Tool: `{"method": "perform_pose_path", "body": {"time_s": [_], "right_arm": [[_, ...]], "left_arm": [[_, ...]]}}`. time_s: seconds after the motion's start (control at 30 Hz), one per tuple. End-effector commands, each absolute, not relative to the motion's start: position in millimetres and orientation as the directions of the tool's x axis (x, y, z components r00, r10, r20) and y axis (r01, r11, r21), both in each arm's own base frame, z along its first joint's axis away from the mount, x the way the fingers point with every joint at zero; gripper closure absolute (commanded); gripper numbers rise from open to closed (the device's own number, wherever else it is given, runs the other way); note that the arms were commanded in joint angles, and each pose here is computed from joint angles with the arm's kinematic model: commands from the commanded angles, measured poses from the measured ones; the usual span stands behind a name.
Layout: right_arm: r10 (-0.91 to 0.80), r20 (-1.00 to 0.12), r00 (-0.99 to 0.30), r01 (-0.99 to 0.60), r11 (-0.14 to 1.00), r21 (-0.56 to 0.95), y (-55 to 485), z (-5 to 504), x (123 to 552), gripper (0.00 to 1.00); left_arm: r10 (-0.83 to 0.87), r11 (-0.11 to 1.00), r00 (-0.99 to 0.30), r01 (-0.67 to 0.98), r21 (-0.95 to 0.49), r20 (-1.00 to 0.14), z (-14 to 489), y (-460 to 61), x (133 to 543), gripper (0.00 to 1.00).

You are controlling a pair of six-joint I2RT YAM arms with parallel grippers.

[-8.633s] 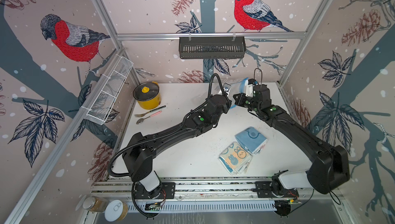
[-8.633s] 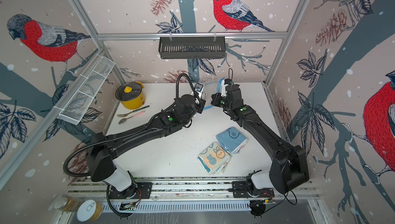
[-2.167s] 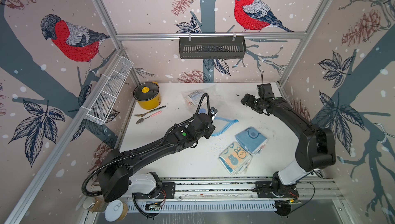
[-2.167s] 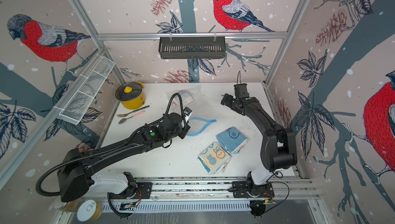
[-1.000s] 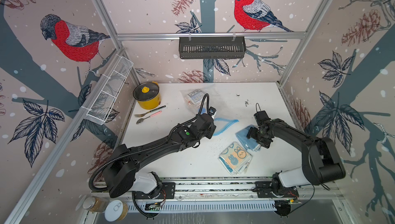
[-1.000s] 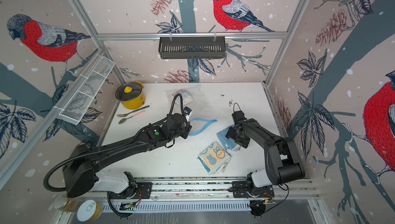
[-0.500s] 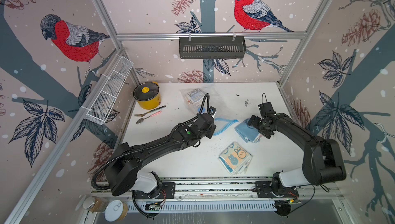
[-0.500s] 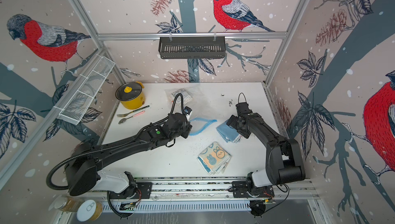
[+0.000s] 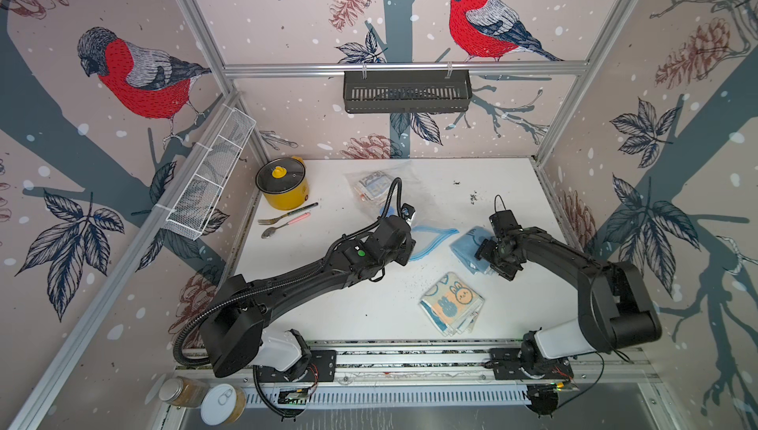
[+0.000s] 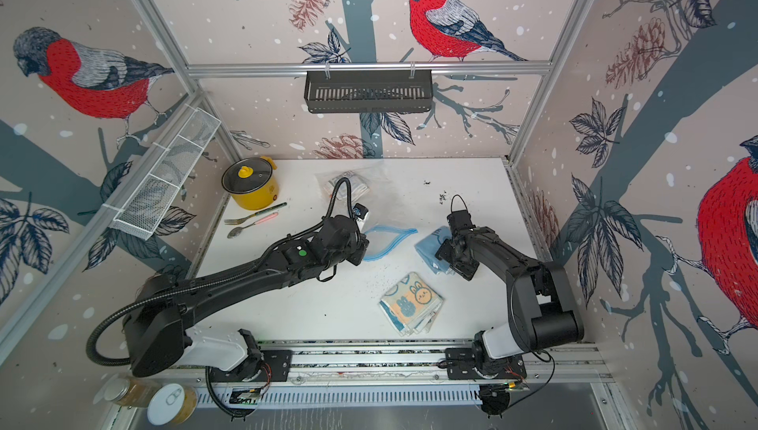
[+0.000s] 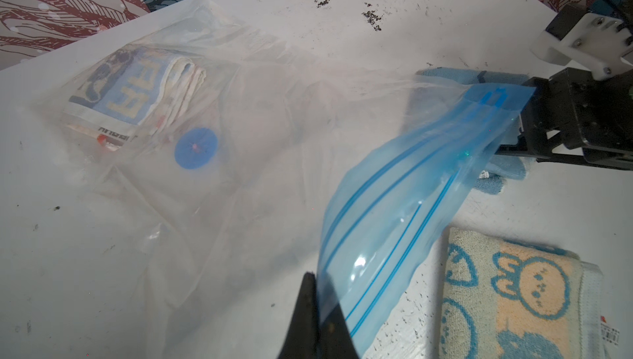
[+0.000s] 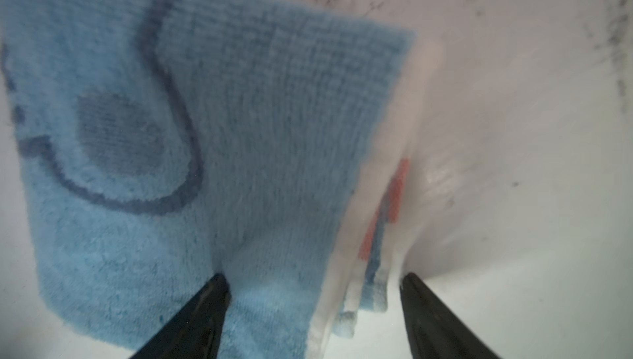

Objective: Place the folded towel into the vacuum bag
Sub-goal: Pick up the towel from the center of the board.

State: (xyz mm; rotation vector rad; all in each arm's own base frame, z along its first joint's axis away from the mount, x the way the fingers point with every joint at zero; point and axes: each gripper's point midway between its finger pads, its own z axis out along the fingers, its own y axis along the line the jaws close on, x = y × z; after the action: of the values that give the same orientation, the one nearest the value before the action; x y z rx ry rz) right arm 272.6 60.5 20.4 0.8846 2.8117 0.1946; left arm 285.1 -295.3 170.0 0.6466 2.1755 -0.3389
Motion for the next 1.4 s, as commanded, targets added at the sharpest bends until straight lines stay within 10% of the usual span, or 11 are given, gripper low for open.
{"method": "perform_pose_path", "body": {"time_s": [0.0, 0.2, 0.63, 0.93, 1.37], "right_arm": [[0.579, -0.154, -0.801, 0.563, 0.815, 0.137, 53, 11, 272, 0.24], [0.565, -0.133, -0.814, 0.556, 0.825, 0.099, 51, -9, 269, 0.36], [0.524, -0.123, -0.843, 0.514, 0.852, 0.104, 54, -28, 278, 0.97], [0.461, -0.353, -0.814, 0.255, 0.830, 0.496, 91, 79, 329, 1.00], [0.442, -0.506, -0.741, 0.022, 0.769, 0.639, 103, 193, 303, 1.00]], "left_arm": [[0.313, 0.835, -0.543, 0.549, -0.046, -0.779, 173, -297, 285, 1.00], [0.315, 0.840, -0.541, 0.542, -0.037, -0.780, 174, -294, 286, 1.00], [0.315, 0.859, -0.530, 0.511, 0.000, -0.787, 174, -288, 292, 1.00], [0.323, 0.866, -0.527, 0.499, 0.022, -0.786, 171, -286, 296, 1.00], [0.279, 0.874, -0.548, 0.484, -0.028, -0.789, 174, -289, 299, 1.00]]}}
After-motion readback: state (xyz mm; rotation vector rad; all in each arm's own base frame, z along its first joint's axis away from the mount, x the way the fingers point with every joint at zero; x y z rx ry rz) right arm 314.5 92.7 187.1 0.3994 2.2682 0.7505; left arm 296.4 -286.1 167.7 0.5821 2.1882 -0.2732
